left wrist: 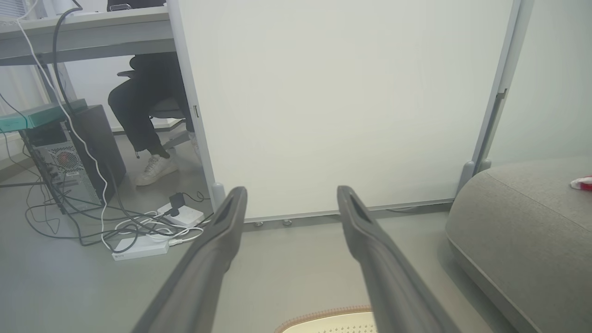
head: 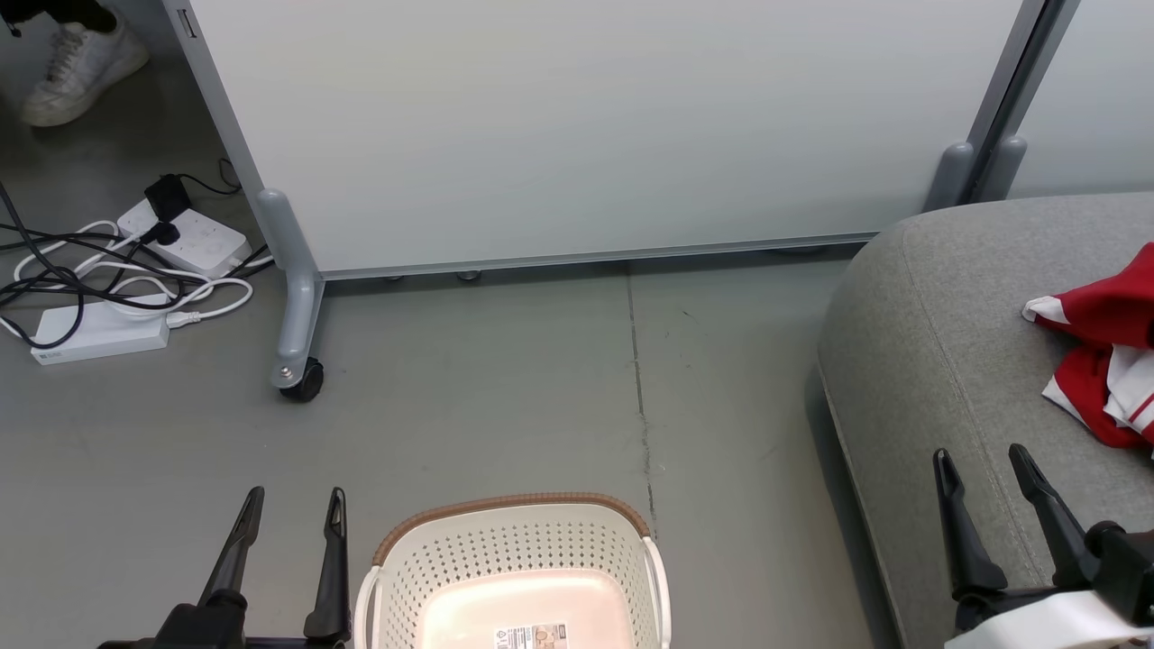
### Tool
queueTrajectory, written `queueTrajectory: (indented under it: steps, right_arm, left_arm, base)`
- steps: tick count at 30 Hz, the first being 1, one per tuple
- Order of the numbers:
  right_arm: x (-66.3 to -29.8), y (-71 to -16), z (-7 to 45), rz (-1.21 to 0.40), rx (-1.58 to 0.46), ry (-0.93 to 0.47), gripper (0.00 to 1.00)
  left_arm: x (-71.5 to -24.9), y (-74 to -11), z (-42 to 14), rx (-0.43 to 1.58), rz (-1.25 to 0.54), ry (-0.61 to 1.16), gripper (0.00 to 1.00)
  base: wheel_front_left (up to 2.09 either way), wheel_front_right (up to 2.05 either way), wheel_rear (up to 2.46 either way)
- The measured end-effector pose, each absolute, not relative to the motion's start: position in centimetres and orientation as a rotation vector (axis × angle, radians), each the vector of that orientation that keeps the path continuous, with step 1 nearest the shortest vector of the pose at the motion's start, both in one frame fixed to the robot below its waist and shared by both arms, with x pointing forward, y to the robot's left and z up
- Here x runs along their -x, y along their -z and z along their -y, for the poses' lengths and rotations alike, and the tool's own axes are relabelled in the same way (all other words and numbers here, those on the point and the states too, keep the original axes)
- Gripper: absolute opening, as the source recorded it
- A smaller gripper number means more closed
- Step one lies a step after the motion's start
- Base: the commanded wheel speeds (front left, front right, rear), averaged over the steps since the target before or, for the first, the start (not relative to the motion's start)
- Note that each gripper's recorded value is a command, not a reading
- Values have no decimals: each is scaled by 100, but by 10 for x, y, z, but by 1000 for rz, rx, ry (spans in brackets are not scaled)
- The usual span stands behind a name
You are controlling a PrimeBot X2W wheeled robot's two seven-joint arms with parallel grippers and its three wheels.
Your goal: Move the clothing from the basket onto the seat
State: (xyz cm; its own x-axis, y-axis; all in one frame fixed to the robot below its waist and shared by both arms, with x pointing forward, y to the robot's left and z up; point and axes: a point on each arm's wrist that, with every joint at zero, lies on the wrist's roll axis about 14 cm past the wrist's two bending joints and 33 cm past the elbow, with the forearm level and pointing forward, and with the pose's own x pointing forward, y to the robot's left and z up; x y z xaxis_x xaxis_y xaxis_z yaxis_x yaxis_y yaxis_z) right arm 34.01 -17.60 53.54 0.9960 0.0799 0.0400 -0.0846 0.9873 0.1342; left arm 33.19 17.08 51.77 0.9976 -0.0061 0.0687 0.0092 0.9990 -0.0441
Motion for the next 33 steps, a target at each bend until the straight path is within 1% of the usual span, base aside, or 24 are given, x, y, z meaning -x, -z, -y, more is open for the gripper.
queueTrajectory:
  steps: [31, 32, 33]
  right_arm:
    - [-337, -531, 173, 17, -148, -90, 100]
    - [-338, -531, 173, 17, -149, -91, 0]
    - [-337, -529, 173, 12, -150, -90, 0]
  left_arm:
    - [-330, -505, -178, 43, 14, -38, 100]
    - [-330, -505, -179, 43, 15, -41, 0]
    - [-329, -503, -179, 43, 10, -41, 0]
  base:
    - [0, 0, 0]
    - [0, 0, 0]
    - [0, 0, 0]
